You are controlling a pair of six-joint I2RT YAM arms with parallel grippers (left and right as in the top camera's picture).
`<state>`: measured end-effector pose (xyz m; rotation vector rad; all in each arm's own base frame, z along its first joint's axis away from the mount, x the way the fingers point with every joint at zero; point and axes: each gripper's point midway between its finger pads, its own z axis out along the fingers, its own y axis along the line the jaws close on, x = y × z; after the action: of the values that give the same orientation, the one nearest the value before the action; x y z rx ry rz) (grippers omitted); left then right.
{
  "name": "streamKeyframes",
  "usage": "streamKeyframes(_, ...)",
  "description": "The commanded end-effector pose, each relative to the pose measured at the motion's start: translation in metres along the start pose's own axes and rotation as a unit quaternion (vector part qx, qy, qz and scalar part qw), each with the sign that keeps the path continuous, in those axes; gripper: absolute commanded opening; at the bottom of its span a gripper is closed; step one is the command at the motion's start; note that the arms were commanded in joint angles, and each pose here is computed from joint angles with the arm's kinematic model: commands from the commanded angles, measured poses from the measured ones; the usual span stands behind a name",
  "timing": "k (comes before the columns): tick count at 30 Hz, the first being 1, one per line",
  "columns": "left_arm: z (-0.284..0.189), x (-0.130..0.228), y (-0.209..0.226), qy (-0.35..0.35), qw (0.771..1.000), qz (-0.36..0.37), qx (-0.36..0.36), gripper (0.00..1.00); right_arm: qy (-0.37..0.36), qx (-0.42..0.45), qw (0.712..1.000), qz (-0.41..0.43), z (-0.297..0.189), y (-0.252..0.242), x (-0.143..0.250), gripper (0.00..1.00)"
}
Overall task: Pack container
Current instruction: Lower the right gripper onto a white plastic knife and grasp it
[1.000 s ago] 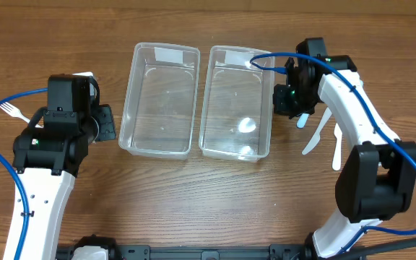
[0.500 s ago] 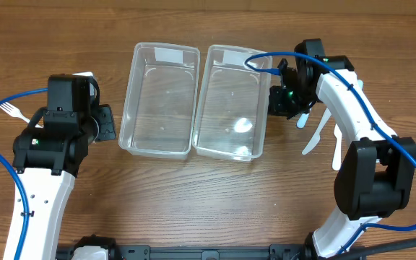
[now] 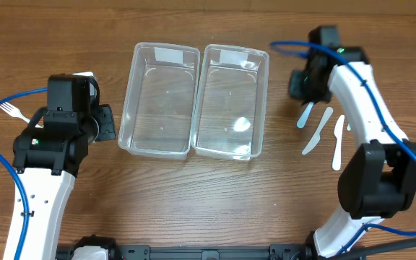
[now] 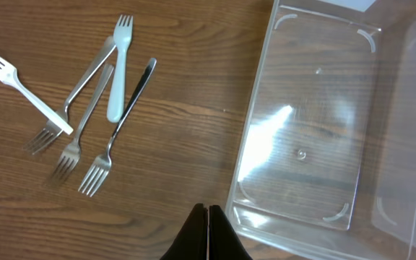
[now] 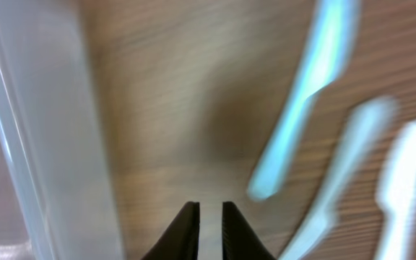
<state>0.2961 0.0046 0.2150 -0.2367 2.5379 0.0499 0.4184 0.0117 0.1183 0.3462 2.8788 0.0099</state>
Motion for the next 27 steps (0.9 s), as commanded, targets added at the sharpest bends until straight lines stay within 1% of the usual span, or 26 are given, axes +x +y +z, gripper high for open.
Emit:
streamKeyframes(1,-0.006,-0.010,-0.003,-0.015,1.000,0.009,0.009,0.05,-0.165,0.017,0.985,0.055,-0.107,-0.013,-0.058,0.72)
streamKeyframes(2,-0.006,-0.010,-0.003,-0.016,1.000,0.009,0.009,0.05,-0.179,-0.001,0.983,0.052,-0.121,-0.007,-0.062,0.95)
streamKeyframes(3,-0.006,-0.010,-0.003,-0.015,1.000,0.009,0.009,0.05,-0.190,-0.015,0.981,0.041,-0.132,-0.003,-0.064,0.93)
streamKeyframes(5,-0.006,-0.010,-0.003,-0.015,1.000,0.008,0.009,0.05,-0.199,-0.033,0.978,0.056,-0.141,0.001,-0.066,0.76)
streamKeyframes(6,-0.006,-0.010,-0.004,-0.015,1.000,0.009,0.011,0.05,-0.197,-0.034,0.977,0.079,-0.140,-0.001,-0.066,0.70)
streamKeyframes(8,-0.006,-0.009,-0.005,-0.014,1.000,0.009,0.017,0.05,-0.179,-0.032,0.977,0.112,-0.127,-0.003,-0.063,0.71)
streamKeyframes(11,-0.006,-0.009,-0.006,-0.013,1.000,0.009,0.018,0.05,-0.129,-0.012,0.981,0.146,-0.092,-0.008,-0.056,0.76)
streamKeyframes(18,-0.006,-0.009,-0.006,-0.013,1.000,0.009,0.018,0.05,-0.014,0.035,0.987,0.158,-0.020,-0.021,-0.031,0.81)
streamKeyframes(23,-0.006,-0.009,-0.006,-0.013,1.000,0.009,0.018,0.05,0.045,0.007,0.984,0.170,0.013,-0.027,-0.023,0.83)
streamKeyframes(27,-0.006,-0.008,-0.005,-0.010,1.000,0.009,0.017,0.05,0.059,-0.002,0.985,0.165,0.025,-0.040,-0.024,0.84)
